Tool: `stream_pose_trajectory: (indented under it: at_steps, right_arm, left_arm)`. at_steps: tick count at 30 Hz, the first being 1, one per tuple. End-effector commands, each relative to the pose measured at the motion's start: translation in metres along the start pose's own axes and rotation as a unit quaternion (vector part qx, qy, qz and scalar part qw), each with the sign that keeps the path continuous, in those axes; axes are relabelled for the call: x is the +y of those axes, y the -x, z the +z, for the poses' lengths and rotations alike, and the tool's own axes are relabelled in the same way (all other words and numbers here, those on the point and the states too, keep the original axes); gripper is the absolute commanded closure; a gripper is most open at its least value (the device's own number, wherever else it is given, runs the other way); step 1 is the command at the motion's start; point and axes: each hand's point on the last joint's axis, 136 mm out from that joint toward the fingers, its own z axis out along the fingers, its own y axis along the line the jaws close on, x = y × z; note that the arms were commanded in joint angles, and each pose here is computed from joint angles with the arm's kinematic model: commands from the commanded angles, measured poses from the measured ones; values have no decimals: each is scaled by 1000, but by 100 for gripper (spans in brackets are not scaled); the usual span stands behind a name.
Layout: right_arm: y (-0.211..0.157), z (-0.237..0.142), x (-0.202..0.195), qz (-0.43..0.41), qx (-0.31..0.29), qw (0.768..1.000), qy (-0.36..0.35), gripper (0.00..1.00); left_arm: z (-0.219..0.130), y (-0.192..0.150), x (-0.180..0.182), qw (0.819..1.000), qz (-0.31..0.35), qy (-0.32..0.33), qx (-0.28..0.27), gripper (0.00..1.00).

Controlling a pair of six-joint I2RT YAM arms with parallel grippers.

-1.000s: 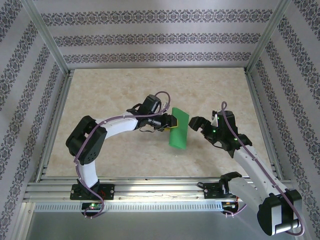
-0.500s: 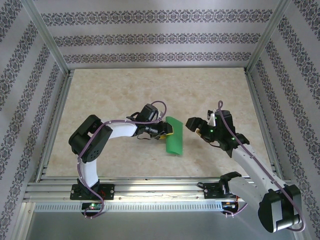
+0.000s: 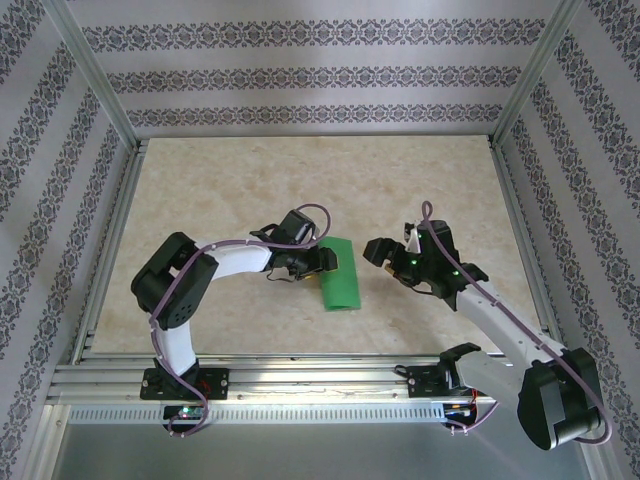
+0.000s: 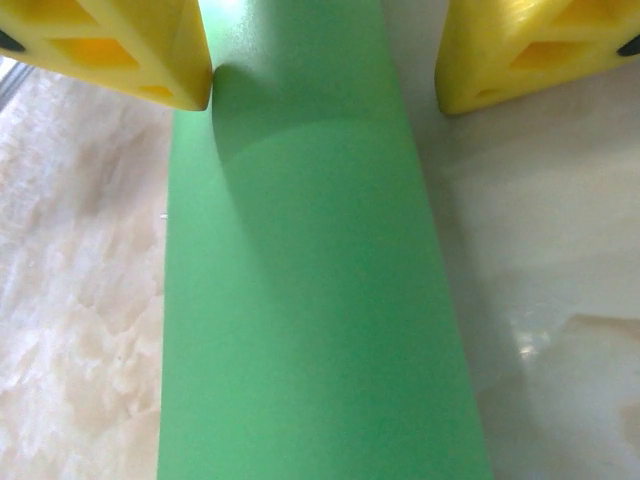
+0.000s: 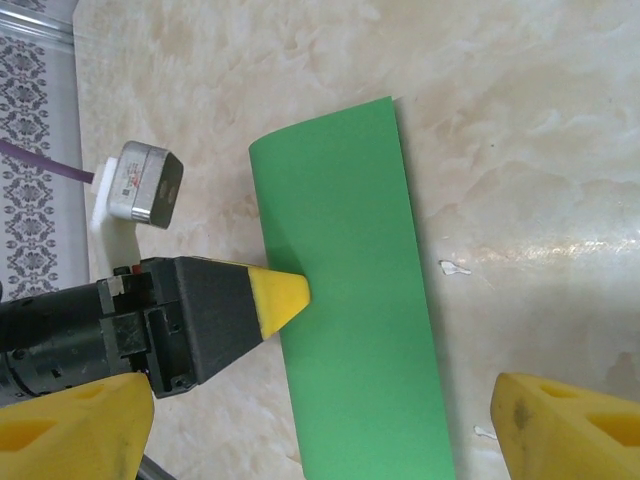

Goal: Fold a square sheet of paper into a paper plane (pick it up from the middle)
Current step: First fold the square sheet of paper in half at the center of the table.

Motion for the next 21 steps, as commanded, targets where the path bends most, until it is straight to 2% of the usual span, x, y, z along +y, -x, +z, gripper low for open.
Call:
stream_pose_trajectory:
  at_steps: [1,7,12,21]
  right_arm:
    - [0,5,0,1,-2,1000,-2,13]
    - [-2,14,-1,2,7,1000,-7,16]
    - [-5,21,-5,2,19,1000,-14,20]
    - [-7,27,-8,3,27,999,-19,21]
  left_arm:
    - [-16,10,6,999,25,36,-20,38]
    - [-16,7,22,997,21,76,-14,41]
    - [-16,7,24,996,25,81,-14,42]
    - [-12,4,36,993,28,118,11,44]
